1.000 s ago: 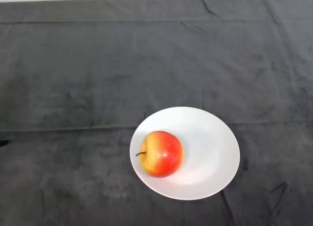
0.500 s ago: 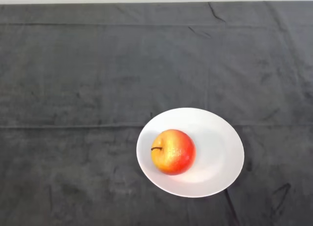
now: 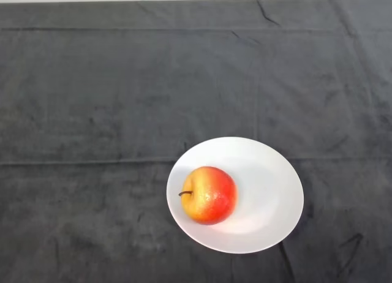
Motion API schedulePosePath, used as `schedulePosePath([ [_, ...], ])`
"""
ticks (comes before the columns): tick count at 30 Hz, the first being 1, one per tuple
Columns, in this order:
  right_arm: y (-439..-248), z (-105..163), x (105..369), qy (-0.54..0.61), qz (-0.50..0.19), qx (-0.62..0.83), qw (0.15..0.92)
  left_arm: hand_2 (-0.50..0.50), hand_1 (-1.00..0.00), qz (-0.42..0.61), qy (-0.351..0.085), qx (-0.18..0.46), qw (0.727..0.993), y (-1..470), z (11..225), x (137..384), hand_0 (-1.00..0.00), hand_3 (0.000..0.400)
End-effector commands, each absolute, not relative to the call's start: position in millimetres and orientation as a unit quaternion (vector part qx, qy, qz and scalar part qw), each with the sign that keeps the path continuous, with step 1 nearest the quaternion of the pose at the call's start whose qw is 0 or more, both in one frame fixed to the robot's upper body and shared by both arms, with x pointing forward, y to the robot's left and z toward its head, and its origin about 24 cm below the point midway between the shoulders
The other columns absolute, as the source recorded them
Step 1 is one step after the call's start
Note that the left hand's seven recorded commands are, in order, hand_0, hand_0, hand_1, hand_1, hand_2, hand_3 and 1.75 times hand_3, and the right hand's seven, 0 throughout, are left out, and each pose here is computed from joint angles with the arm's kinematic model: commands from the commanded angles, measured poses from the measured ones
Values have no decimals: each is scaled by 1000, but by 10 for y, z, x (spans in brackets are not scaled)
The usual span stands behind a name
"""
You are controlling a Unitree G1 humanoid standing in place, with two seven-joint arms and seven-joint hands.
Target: Move the apple to the plate
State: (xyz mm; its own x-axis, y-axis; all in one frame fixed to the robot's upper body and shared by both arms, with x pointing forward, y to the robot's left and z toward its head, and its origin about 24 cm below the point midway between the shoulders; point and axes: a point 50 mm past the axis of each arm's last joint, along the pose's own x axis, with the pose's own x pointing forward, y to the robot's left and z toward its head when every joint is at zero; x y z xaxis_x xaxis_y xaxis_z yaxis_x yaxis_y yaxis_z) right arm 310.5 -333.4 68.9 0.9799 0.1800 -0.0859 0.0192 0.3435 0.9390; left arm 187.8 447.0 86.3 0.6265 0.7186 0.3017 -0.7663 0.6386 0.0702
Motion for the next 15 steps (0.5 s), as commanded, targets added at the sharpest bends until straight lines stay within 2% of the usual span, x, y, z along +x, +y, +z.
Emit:
schedulePosePath([
  [1,-3409,801,3113,61,52,572,817,0,0,434,-151,70,885,4489,902,1900,0,0],
  [15,-3410,801,3113,61,53,572,816,0,0,440,-189,75,875,4466,954,1885,0,0],
])
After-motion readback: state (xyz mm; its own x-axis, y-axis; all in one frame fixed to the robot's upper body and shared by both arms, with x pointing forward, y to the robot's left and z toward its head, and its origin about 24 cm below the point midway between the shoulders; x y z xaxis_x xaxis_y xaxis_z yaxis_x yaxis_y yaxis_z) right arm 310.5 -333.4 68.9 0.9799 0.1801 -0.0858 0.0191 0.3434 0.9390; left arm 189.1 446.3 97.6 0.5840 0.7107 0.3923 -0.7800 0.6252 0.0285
